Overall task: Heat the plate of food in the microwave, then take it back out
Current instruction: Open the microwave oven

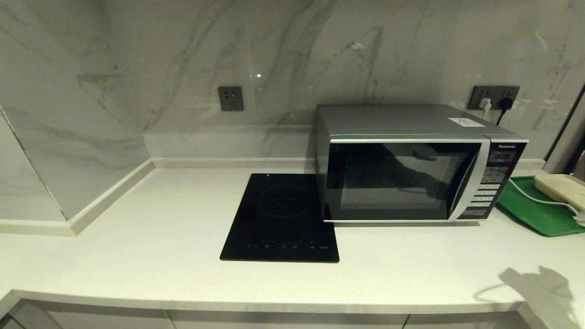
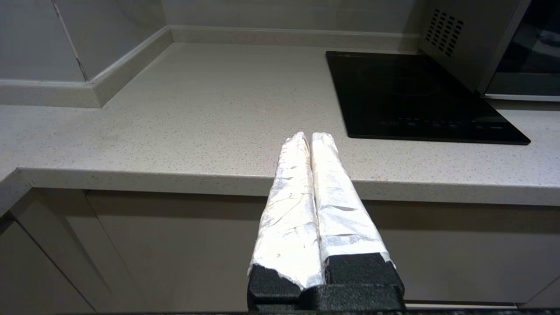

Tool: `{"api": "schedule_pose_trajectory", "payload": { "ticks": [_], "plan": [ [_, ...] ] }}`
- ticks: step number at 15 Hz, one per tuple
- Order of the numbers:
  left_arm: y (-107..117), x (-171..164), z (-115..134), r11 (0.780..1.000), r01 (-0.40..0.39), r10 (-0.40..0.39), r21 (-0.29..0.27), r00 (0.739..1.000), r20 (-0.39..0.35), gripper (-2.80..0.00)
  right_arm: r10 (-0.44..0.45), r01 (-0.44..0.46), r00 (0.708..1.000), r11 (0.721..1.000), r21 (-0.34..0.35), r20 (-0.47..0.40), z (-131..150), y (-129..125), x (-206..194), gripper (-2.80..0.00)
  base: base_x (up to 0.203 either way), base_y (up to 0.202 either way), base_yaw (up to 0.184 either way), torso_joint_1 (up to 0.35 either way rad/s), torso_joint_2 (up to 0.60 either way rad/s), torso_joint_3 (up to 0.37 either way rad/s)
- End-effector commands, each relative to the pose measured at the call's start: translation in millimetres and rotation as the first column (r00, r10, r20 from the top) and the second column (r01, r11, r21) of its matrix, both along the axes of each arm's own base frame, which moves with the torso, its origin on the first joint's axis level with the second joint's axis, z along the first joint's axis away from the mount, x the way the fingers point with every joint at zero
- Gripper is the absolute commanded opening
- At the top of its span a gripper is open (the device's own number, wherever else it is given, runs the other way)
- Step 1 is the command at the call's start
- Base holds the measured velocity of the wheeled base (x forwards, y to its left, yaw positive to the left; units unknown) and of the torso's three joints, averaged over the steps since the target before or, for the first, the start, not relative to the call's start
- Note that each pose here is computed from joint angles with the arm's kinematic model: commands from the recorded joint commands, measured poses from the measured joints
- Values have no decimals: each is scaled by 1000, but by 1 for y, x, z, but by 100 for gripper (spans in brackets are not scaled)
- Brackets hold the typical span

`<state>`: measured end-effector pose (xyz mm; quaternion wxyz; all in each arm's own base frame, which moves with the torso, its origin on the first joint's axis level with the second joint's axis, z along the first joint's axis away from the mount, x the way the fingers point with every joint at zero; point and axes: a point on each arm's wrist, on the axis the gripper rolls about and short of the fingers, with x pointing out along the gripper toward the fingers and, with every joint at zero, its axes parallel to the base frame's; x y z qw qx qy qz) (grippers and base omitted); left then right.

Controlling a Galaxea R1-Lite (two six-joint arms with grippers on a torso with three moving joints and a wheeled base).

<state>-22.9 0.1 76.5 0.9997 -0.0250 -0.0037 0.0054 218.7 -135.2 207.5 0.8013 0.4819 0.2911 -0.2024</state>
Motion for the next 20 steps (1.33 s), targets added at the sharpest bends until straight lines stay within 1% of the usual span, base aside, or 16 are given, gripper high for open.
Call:
{"api": "schedule_pose_trajectory", "payload": {
  "ticks": [1, 2, 4, 6, 8, 10, 12, 14, 16, 18, 20],
  "plan": [
    [0, 0, 0, 1000, 0, 0, -1, 1000, 2, -280, 6, 8, 994, 991, 131, -108, -41, -14, 3, -280, 0, 0, 0, 0, 0, 0],
    [0, 0, 0, 1000, -1, 1, -1, 1000, 2, -280, 25, -11, 995, 991, 130, -101, -41, -10, -2, -280, 0, 0, 0, 0, 0, 0],
    [0, 0, 0, 1000, -1, 1, -1, 1000, 1, -280, 100, -88, 989, 990, 110, -105, -48, -6, -7, -280, 0, 0, 0, 0, 0, 0],
    [0, 0, 0, 1000, -1, 1, -1, 1000, 2, -280, 114, -96, 985, 987, 132, -131, -59, -11, 1, -280, 0, 0, 0, 0, 0, 0],
    [0, 0, 0, 1000, -1, 1, -1, 1000, 2, -280, 125, -102, 981, 983, 156, -148, -77, -20, 16, -280, 0, 0, 0, 0, 0, 0],
    [0, 0, 0, 1000, -1, 1, -1, 1000, 2, -280, 141, -119, 982, 978, 170, -124, -100, -32, 36, -280, 0, 0, 0, 0, 0, 0],
    [0, 0, 0, 1000, -1, 1, -1, 1000, 1, -280, 172, -157, 982, 971, 180, -75, -118, -42, 53, -280, 0, 0, 0, 0, 0, 0],
    [0, 0, 0, 1000, -1, 1, -1, 1000, 1, -280, 211, -199, 977, 961, 193, -44, -135, -49, 67, -280, 0, 0, 0, 0, 0, 0],
    [0, 0, 0, 1000, 0, 0, -1, 1000, 2, -280, 274, -264, 961, 947, 181, -33, -145, -45, 82, -280, 0, 0, 0, 0, 0, 0],
    [0, 0, 0, 1000, -1, 1, -1, 1000, 1, -280, 318, -307, 947, 936, 174, -36, -154, -38, 97, -280, 0, 0, 0, 0, 0, 0],
    [0, 0, 0, 1000, -1, 1, -1, 1000, 1, -280, 362, -359, 932, 925, 126, -5, -157, -30, 116, -280, 0, 0, 0, 0, 0, 0]
  ]
}}
